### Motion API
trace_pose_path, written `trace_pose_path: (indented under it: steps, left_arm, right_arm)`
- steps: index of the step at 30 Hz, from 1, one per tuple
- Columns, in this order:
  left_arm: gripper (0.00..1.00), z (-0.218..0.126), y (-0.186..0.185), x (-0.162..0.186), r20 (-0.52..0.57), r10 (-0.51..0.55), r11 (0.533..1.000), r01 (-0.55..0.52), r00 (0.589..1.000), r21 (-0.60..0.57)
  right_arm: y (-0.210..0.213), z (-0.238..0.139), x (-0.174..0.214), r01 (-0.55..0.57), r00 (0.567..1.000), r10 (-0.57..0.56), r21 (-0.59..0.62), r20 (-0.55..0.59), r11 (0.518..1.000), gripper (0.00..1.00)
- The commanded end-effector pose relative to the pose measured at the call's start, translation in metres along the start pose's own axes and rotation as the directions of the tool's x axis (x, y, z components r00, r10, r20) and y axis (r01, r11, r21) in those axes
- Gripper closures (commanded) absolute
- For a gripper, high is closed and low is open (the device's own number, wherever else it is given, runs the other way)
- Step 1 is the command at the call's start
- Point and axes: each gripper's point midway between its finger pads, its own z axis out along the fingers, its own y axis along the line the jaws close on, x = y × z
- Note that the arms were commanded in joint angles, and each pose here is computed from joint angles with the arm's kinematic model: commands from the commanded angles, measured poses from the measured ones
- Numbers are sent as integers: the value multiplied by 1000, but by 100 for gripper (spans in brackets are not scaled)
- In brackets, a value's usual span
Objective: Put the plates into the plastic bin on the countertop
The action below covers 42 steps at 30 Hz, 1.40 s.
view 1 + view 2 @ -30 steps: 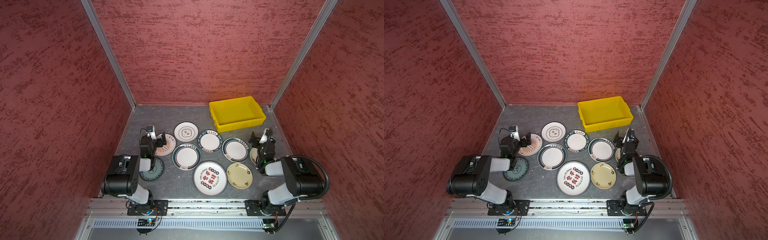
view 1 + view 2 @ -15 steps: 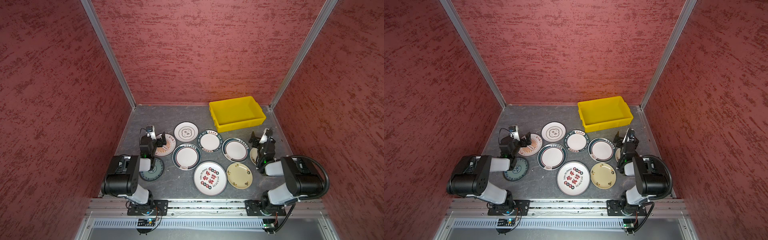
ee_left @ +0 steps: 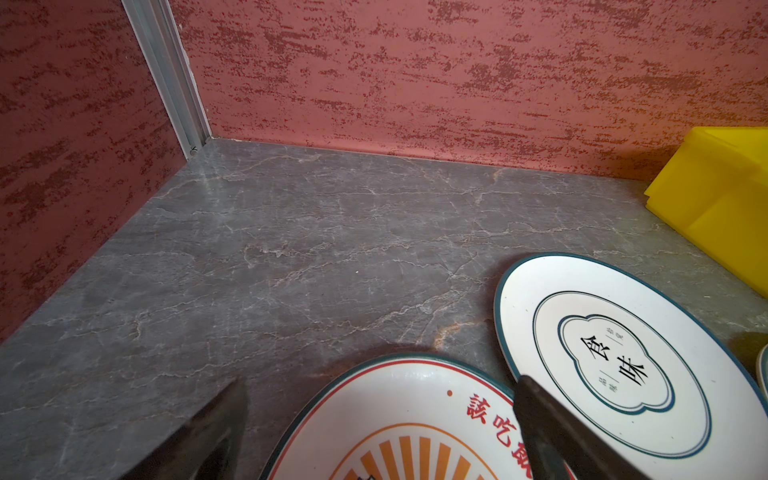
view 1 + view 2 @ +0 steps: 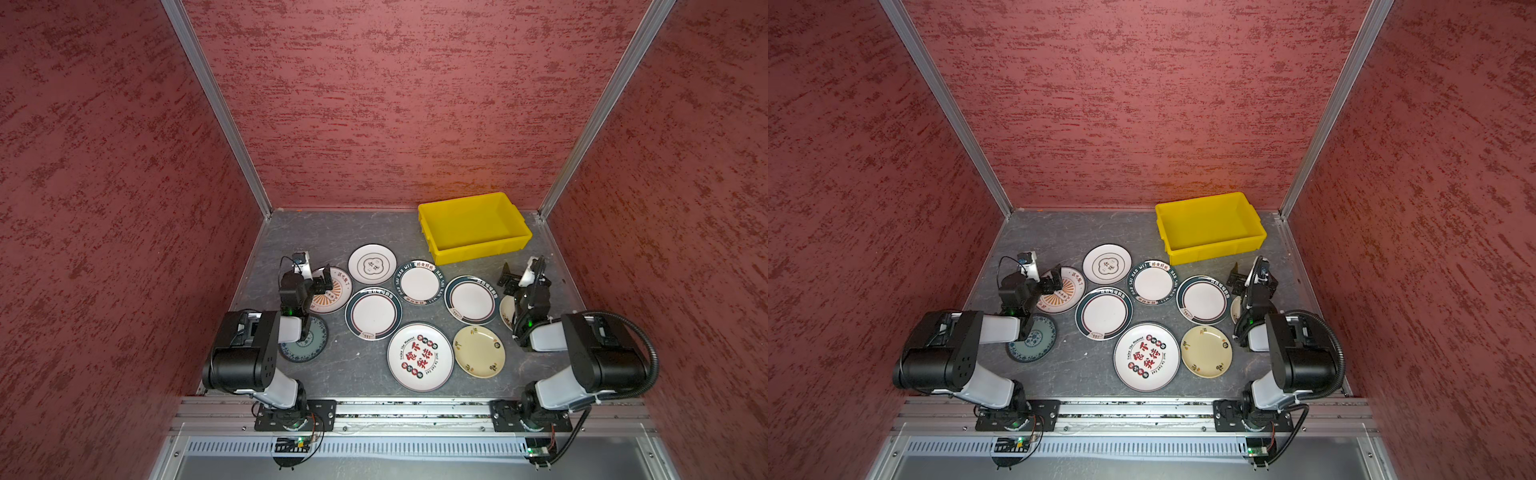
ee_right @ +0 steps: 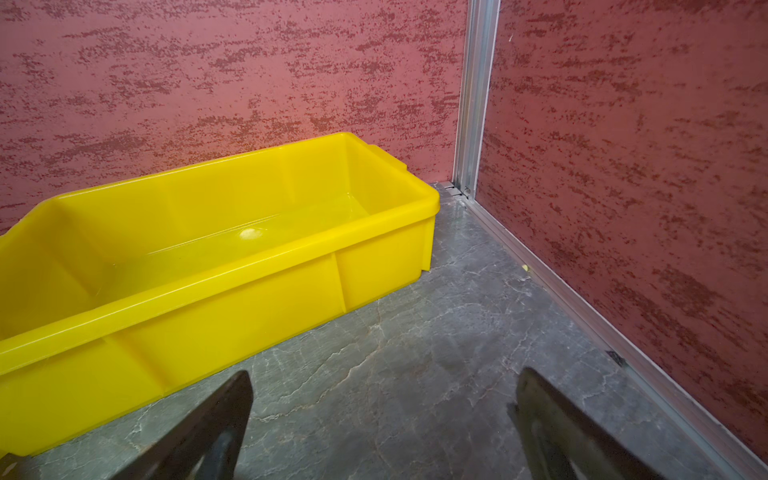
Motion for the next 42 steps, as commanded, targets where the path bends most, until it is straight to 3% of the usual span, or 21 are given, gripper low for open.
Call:
trace_pose_path:
  steps: [1, 8, 11, 17, 25, 33, 42]
  left_arm:
    - [0, -5, 6, -17, 40, 23, 996, -19, 999, -84]
    - [1, -14, 6, -48, 8, 76, 960, -71, 997, -270]
    - [1, -19, -1, -57, -35, 69, 951, -77, 997, -301]
    - [1, -33, -26, -75, -82, 20, 967, -40, 996, -252]
    - [1, -50, -77, -58, -92, -22, 998, 16, 995, -65]
    - [1, -65, -136, -44, -102, 52, 993, -40, 993, 114]
    - [1, -66, -144, -41, -119, 31, 990, -14, 992, 139]
  right_arm:
    - [5, 2, -18, 26, 1000, -26, -12, 9, 1000, 1]
    - [8, -1, -36, 31, 999, -31, -19, 11, 999, 1]
    - [-4, 0, -38, -53, 997, 57, 71, -58, 996, 1]
    - [11, -8, -40, -189, 953, 194, 41, -234, 981, 1]
    - [5, -43, -6, -174, 828, 221, 138, -516, 975, 1]
    - [6, -76, 19, -240, 753, 286, 157, -593, 958, 1]
    - [11, -84, 60, -307, 674, 350, 184, -651, 934, 1]
